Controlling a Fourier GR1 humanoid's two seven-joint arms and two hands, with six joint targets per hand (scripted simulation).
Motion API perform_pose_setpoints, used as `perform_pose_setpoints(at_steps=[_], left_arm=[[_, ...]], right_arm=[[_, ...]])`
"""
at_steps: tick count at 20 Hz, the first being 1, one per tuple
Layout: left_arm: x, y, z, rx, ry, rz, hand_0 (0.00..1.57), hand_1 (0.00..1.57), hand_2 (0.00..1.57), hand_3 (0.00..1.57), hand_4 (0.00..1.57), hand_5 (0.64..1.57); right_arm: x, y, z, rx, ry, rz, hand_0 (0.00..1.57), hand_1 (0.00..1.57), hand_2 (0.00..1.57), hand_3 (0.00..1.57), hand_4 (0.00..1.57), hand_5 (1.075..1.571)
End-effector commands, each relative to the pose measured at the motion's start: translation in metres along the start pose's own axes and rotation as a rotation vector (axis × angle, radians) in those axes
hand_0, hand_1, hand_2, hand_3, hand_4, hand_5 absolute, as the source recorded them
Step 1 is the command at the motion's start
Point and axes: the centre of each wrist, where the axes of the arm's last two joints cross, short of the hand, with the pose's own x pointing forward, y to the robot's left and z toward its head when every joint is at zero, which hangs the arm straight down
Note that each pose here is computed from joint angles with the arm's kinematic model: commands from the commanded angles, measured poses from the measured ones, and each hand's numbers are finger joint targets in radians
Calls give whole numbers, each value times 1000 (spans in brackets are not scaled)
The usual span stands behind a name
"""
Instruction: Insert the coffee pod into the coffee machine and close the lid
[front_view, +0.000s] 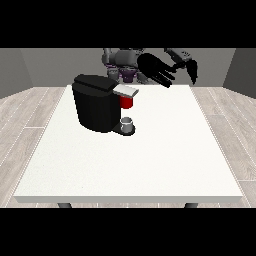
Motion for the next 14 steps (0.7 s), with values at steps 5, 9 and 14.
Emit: perform_pose_setpoints(at_steps=[5, 9, 14], left_arm=[[6, 20, -1, -3, -40, -9, 0, 0, 0, 0, 328, 1571], [15, 13, -9, -30, -26, -2, 0, 0, 0, 0, 318, 1571], [-12, 21, 23, 59, 53, 43, 0, 0, 0, 0, 329, 1571]], right_arm=[[39, 52, -3, 112, -204, -76, 0, 0, 0, 0, 133, 1571], [54, 58, -13, 99, -214, -112, 0, 0, 0, 0, 0, 1571], [10, 113, 15, 260, -257, -168, 0, 0, 0, 0, 0, 1571]])
